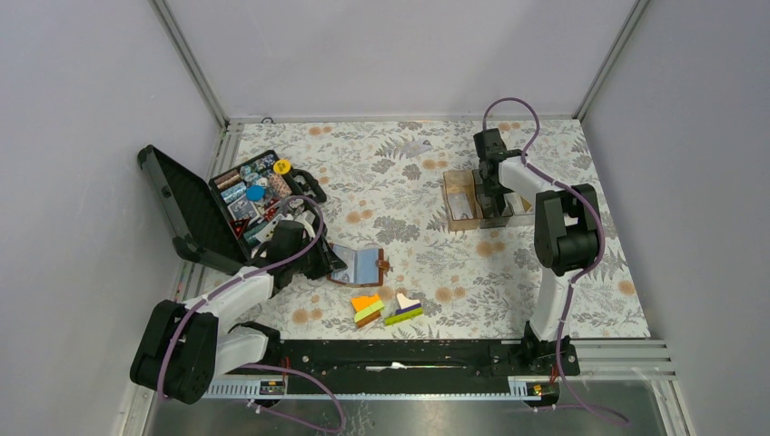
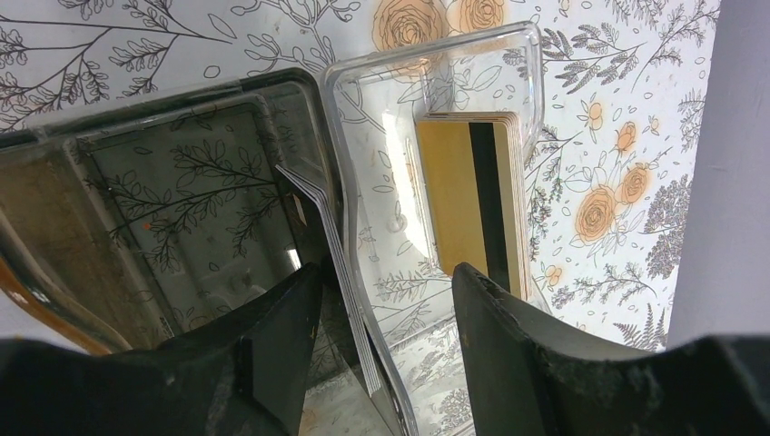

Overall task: Put the credit cards into the card holder
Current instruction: Pick up the credit card from the storage box.

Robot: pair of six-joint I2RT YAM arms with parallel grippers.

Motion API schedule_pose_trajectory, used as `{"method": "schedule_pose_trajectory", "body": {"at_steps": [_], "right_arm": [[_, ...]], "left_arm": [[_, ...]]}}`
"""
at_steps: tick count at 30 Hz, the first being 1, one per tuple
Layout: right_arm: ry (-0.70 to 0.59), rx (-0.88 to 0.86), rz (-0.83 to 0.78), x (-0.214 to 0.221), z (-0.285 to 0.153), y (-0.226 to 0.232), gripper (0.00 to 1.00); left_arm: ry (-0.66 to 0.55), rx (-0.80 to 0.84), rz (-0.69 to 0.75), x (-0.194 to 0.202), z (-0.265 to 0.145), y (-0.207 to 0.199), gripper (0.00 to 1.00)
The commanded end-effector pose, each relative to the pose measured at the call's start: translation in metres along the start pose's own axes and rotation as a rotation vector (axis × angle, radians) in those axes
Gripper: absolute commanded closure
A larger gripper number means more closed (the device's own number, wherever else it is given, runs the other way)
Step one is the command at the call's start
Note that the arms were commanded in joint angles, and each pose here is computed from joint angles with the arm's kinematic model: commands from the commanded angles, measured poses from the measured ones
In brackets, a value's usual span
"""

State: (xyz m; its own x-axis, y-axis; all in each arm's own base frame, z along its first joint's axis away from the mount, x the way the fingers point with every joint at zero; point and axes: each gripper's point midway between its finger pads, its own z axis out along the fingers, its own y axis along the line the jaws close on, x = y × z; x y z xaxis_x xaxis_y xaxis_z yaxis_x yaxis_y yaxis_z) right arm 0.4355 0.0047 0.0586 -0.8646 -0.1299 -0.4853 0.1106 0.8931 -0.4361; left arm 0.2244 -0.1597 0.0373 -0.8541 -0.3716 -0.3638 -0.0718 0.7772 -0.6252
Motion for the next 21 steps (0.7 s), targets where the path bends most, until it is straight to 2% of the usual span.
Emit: {"method": "schedule_pose_trajectory", "body": {"at_steps": [1,8,12,21], "right_arm": [[-0.059,0.001,0.032,-0.023,-0.023,-0.017,0.39],[-0.06,0.001,0.033,-0.023,-0.026,-0.018,0.39],[-0.059,-0.01,0.035,-0.023,-0.027,-0.016,0.44],[-0.058,-0.091,0.04,-0.023,-0.029,-0.002,0.63]], "left_arm": [[-0.037,0.05,0.026,-0.018,0.0,-0.016,0.71],[-0.032,0.053,0.023,-0.017,0.0,-0.016,0.71],[-0.03,0.055,0.023,-0.016,0.001,-0.016,0.72],[-0.023,0.058,0.019,-0.015,0.001,-0.016,0.72]]}}
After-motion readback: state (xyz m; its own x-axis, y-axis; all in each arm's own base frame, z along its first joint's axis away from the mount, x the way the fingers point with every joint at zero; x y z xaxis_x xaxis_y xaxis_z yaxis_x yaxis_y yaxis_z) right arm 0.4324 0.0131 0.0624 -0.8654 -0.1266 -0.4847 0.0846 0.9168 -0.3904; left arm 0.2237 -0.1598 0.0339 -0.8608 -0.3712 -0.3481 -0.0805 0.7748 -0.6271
